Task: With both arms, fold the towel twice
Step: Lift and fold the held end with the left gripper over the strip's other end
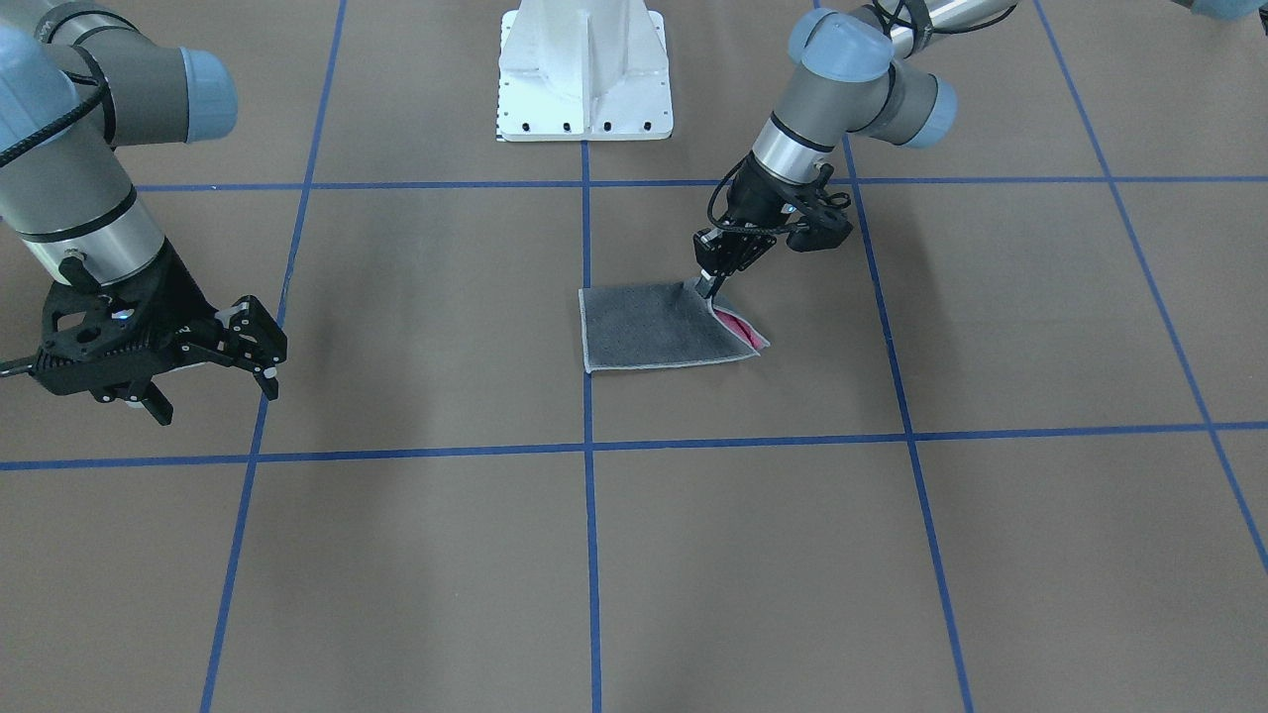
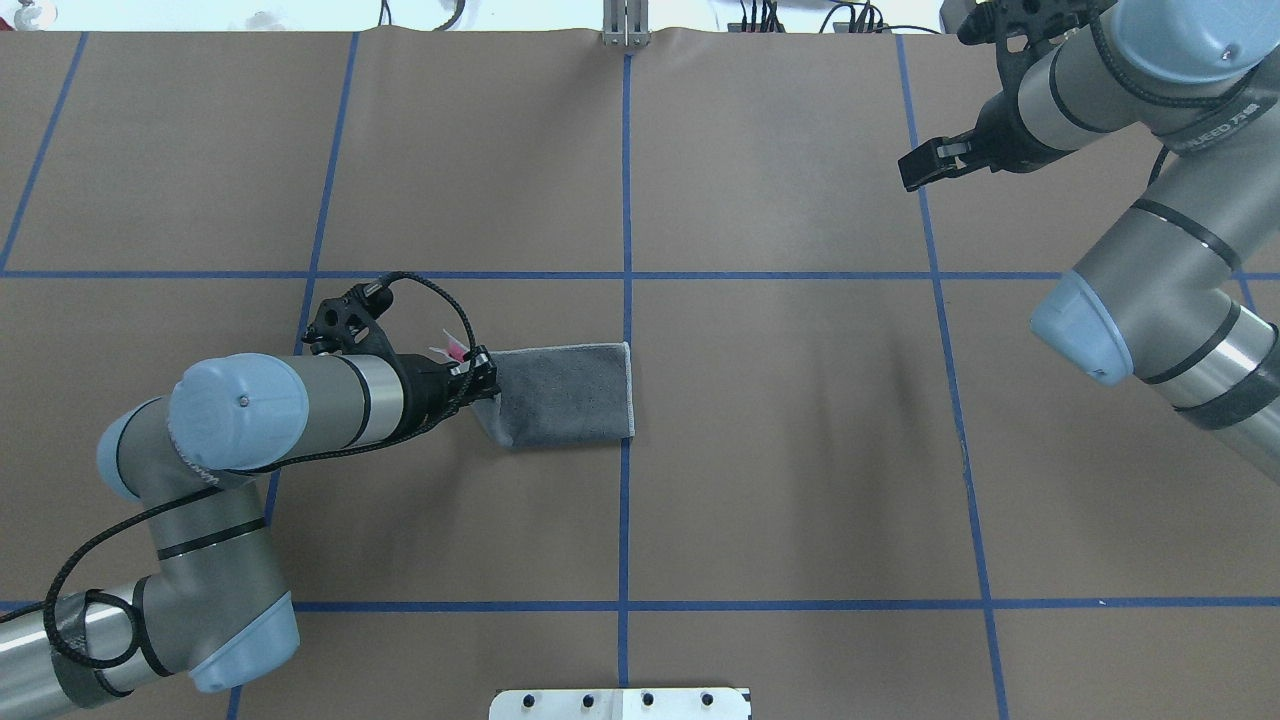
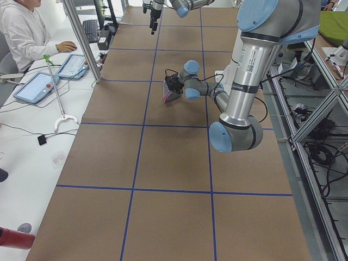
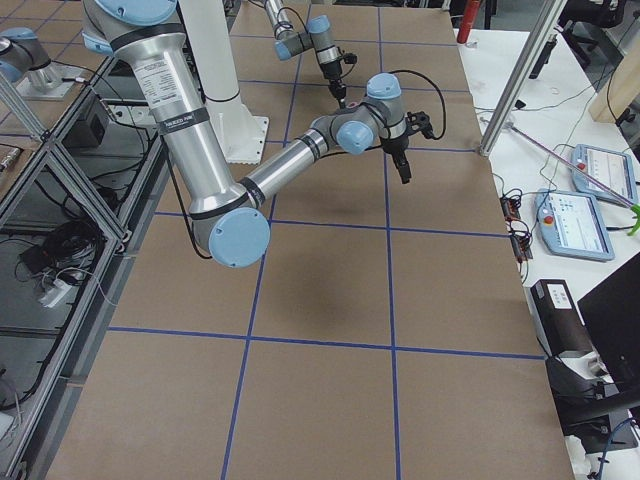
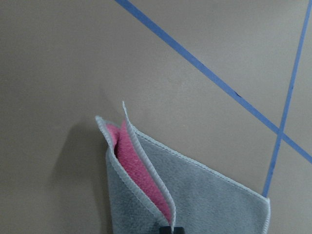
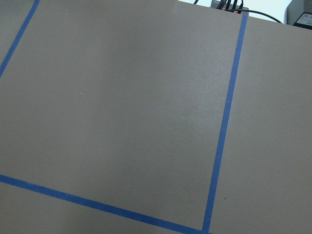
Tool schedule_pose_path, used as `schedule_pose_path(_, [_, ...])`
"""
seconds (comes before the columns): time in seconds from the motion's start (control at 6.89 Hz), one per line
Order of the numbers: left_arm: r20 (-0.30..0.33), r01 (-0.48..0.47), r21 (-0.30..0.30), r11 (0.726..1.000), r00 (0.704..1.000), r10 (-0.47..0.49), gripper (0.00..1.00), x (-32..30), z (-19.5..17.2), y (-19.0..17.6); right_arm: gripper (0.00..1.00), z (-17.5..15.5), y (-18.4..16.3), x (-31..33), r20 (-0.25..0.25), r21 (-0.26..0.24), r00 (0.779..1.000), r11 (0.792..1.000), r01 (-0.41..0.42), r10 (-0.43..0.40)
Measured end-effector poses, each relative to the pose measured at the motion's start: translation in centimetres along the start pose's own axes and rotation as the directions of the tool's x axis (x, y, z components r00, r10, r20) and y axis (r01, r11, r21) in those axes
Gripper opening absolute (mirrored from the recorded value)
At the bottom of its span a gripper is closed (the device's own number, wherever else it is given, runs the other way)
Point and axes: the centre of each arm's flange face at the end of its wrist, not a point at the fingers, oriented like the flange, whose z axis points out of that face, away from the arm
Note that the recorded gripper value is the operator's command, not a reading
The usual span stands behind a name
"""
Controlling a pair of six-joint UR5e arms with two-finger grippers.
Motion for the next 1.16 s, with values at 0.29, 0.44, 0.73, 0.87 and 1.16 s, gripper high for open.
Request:
schedule_pose_path(0.29, [-0.001,-0.007,-0.003,1.000,1.000,0.007,0.00,3.2,0.4,2.2,1.00,0.0,0.0,0.0,0.000,0.000,1.000,1.000,-0.004,0.004])
schedule_pose_path(0.44, [-0.003,-0.012,-0.005,1.000,1.000,0.012,0.00,4.3,0.7,3.3,1.00,0.0,0.0,0.0,0.000,0.000,1.000,1.000,-0.005,0.005])
schedule_pose_path(0.73, [-0.007,-0.012,0.008,1.000,1.000,0.012,0.00,6.7,2.2,5.1,1.00,0.0,0.1,0.1,-0.001,-0.001,1.000,1.000,-0.005,0.005])
schedule_pose_path(0.87, [-0.011,-0.010,0.010,1.000,1.000,0.010,0.00,7.7,2.8,5.5,1.00,0.0,0.1,0.1,-0.001,-0.001,1.000,1.000,-0.005,0.005])
schedule_pose_path(1.16, [-0.018,-0.009,0.009,1.000,1.000,0.009,0.00,8.9,3.3,5.9,1.00,0.0,0.0,0.1,-0.001,-0.001,1.000,1.000,-0.006,0.006])
